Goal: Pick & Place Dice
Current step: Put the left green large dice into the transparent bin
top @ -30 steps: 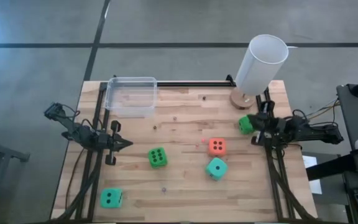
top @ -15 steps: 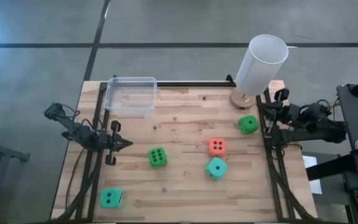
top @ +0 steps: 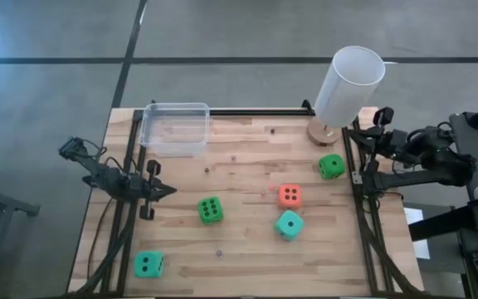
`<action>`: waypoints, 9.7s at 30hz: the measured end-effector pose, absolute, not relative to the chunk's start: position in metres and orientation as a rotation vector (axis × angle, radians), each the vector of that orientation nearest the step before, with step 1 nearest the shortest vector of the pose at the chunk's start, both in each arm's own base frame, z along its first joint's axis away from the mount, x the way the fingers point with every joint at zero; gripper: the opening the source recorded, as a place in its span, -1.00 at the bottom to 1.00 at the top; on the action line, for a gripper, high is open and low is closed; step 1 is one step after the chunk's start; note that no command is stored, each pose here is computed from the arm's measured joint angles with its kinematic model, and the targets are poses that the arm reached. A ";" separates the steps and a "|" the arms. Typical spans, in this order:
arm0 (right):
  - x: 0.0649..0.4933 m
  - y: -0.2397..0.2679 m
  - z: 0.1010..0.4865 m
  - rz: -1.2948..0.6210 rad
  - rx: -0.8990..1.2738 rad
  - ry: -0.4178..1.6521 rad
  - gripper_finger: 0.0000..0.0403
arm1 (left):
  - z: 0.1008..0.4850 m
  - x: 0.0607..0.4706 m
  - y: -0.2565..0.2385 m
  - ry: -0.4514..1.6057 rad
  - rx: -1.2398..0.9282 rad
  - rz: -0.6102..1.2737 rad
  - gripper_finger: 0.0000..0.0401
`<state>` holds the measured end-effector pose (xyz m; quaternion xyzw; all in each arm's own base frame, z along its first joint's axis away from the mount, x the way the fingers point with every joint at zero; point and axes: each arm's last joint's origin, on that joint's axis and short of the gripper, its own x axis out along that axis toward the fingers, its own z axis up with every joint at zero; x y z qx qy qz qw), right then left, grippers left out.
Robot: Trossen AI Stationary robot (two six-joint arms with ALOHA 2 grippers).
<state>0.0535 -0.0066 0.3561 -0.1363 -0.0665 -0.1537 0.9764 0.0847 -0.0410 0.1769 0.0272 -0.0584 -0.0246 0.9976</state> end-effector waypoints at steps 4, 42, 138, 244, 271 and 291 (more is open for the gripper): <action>0.059 -0.006 0.359 -0.306 -0.281 -0.107 -0.96 | 0.192 0.082 -0.038 -0.190 0.028 -0.018 -0.93; 0.067 -0.006 0.359 -0.299 -0.286 -0.079 -0.96 | 0.391 0.150 -0.080 0.563 -0.047 0.165 -0.93; 0.084 0.009 0.326 0.209 0.057 0.259 -0.96 | 0.252 0.303 -0.077 1.274 -0.501 0.353 0.27; 0.084 0.009 0.326 0.208 0.057 0.261 -0.96 | 0.207 0.319 -0.066 1.495 -0.213 0.124 0.99; 0.084 0.009 0.326 0.209 0.057 0.260 -0.96 | 0.198 0.318 -0.065 1.479 -0.257 0.165 0.95; 0.084 0.009 0.326 0.209 0.057 0.261 -0.96 | 0.198 0.318 -0.065 1.472 -0.278 0.202 0.76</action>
